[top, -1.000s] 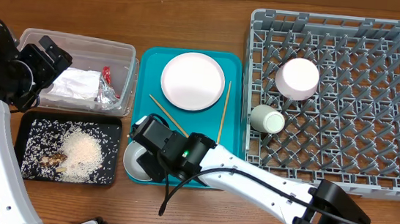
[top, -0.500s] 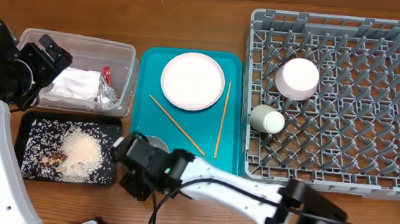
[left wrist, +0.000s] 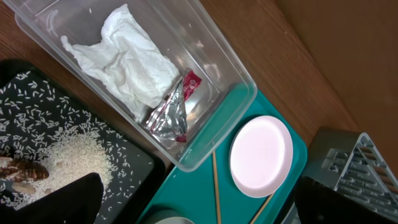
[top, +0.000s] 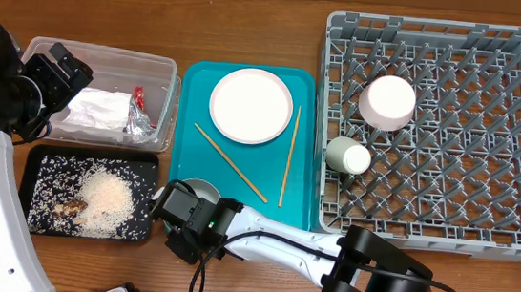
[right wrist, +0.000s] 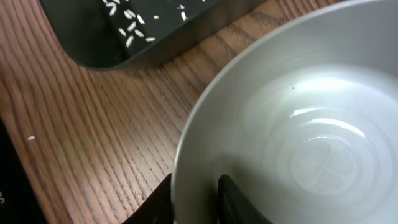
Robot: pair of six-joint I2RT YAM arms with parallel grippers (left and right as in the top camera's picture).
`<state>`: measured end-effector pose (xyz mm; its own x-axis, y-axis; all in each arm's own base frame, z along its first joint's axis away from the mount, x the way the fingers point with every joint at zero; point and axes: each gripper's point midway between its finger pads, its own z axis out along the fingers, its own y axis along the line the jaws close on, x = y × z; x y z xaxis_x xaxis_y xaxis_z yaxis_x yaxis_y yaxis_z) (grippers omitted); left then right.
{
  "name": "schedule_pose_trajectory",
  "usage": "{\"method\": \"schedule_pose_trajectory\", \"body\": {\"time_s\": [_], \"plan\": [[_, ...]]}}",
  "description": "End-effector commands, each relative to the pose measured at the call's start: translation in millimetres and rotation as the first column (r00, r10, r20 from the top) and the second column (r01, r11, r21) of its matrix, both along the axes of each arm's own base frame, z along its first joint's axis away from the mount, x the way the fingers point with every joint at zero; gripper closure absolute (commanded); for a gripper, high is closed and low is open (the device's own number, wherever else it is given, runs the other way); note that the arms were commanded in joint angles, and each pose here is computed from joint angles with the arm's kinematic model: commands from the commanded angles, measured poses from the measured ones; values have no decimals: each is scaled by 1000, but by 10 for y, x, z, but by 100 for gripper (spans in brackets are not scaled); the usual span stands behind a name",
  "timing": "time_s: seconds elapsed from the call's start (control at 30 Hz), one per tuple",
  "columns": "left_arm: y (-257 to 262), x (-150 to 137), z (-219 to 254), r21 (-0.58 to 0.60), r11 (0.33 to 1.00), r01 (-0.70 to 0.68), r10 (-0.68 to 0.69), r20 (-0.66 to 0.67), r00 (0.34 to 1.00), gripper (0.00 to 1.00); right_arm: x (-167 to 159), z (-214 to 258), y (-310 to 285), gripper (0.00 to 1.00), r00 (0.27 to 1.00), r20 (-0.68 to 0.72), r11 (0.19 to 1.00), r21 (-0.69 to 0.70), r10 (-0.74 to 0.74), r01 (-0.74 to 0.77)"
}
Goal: Sort waste into correct bins and load items into the dishwasher
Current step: 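Reach right gripper to the small white bowl on teal tray, grasp it, then carry the small white bowl to the rack and set it on the pink bowl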
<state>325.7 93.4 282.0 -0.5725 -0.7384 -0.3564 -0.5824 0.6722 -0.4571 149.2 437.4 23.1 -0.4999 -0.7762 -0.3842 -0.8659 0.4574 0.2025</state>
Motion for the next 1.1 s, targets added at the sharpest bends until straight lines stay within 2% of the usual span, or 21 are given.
{"method": "schedule_pose_trajectory", "body": {"time_s": [0.0,0.1,0.27,0.4,0.63,0.83,0.97,1.07], "plan": [[21,2,88,13,1000,-14,14,20,1000,0,41,363,119,84,999,33,997,75,2,-4],[20,1,87,12,1000,-14,14,19,1000,0,51,522,137,96,999,46,994,108,0,-5],[16,-8,81,10,1000,-14,14,15,1000,0,62,924,138,96,997,77,983,184,-7,-8],[17,-6,80,11,1000,-14,14,15,1000,0,192,1568,5,96,990,126,953,301,-56,16],[16,-10,80,10,1000,-14,14,14,1000,0,768,2364,-771,96,949,56,867,426,-312,260],[16,-10,80,10,1000,-14,14,14,1000,0,1356,2642,-1507,96,893,-61,760,501,-447,414],[15,-10,79,10,1000,-14,14,13,1000,0,1792,2738,-1965,96,863,-171,663,575,-475,479],[16,-9,78,10,1000,-14,14,13,1000,0,2093,2901,-2237,96,888,-216,581,688,-407,434]]}}
